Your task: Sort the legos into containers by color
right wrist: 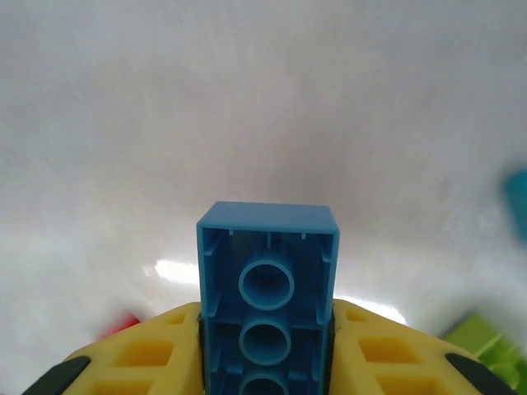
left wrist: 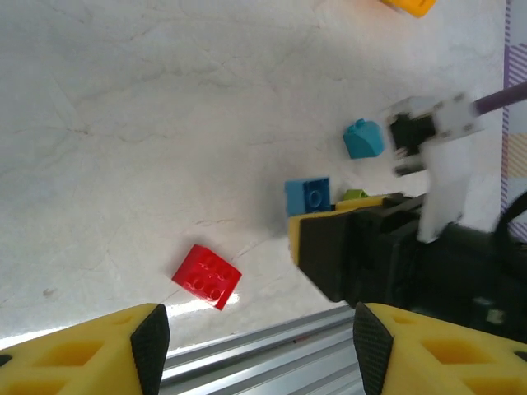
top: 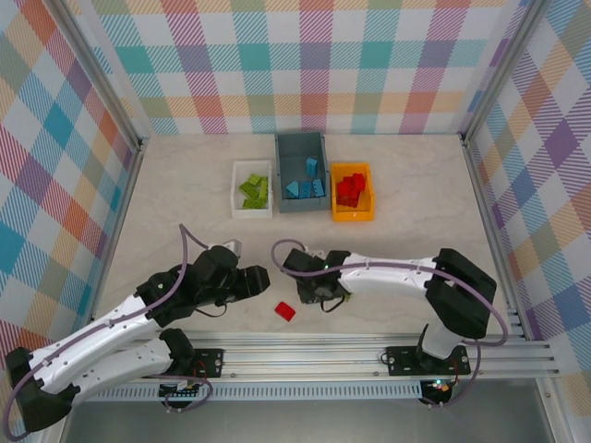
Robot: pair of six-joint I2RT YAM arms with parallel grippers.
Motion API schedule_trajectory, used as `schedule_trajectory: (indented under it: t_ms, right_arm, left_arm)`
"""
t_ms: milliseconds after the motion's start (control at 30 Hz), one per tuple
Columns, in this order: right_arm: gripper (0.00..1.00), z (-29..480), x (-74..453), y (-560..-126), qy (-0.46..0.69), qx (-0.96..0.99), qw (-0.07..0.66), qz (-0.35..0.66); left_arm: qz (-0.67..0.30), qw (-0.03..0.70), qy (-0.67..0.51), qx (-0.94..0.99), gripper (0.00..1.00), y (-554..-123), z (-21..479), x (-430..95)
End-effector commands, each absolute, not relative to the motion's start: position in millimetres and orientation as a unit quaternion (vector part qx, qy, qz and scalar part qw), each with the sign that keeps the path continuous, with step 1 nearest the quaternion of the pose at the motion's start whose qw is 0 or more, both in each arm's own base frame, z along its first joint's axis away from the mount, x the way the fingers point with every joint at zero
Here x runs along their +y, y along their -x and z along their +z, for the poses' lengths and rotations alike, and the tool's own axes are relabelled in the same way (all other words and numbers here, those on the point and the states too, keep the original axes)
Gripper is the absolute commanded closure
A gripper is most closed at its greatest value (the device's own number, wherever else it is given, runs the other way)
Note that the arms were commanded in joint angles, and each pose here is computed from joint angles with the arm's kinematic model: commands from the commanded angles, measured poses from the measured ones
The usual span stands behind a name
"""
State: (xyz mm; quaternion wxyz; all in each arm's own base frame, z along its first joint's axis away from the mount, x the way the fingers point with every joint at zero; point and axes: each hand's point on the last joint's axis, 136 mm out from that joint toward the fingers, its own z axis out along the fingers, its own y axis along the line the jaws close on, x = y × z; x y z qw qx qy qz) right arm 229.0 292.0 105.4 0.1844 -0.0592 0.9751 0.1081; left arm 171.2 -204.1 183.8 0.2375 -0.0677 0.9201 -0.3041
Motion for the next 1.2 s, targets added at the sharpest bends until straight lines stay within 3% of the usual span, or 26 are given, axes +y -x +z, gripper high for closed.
schedule_trajectory:
  t_ms: [0, 233, 567, 667, 767, 867, 1167]
  right_arm:
    - [0.69, 154.4, 284.5, -290.5, 0.058, 0.964, 0.233, 0.119]
    - [0.7, 172.8, 306.1, -411.6, 0.053, 0.958, 0.261, 0.108]
    - [0.68, 129.9, 322.6, -519.5, 0.041, 0.957, 0.27, 0.1]
    - [0.64, 116.8, 328.2, -535.3, 0.049, 0.953, 0.274, 0.117]
    - [0.51, 107.0, 330.9, -541.6, 0.055, 0.952, 0.272, 0.126]
    - [0.44, 115.3, 334.6, -541.1, 0.065, 0.949, 0.276, 0.137]
    - [0.44, 217.4, 346.5, -518.7, 0.099, 0.919, 0.346, 0.162]
  left_arm:
    - [-0.31, 0.307, 0.062, 0.897, 0.39, -196.9, 223.0, -216.4]
    - [-0.273, 0.379, 0.082, 0.88, 0.41, -234.0, 245.0, -224.1]
    - [-0.266, 0.356, 0.053, 0.894, 0.41, -244.1, 225.0, -259.7]
    - [-0.265, 0.351, 0.05, 0.897, 0.4, -241.5, 219.1, -262.0]
    - [-0.261, 0.339, 0.048, 0.903, 0.4, -237.5, 208.9, -263.0]
    - [-0.261, 0.33, 0.049, 0.906, 0.4, -233.6, 201.1, -264.1]
    - [-0.207, 0.294, 0.103, 0.928, 0.4, -220.8, 182.0, -238.0]
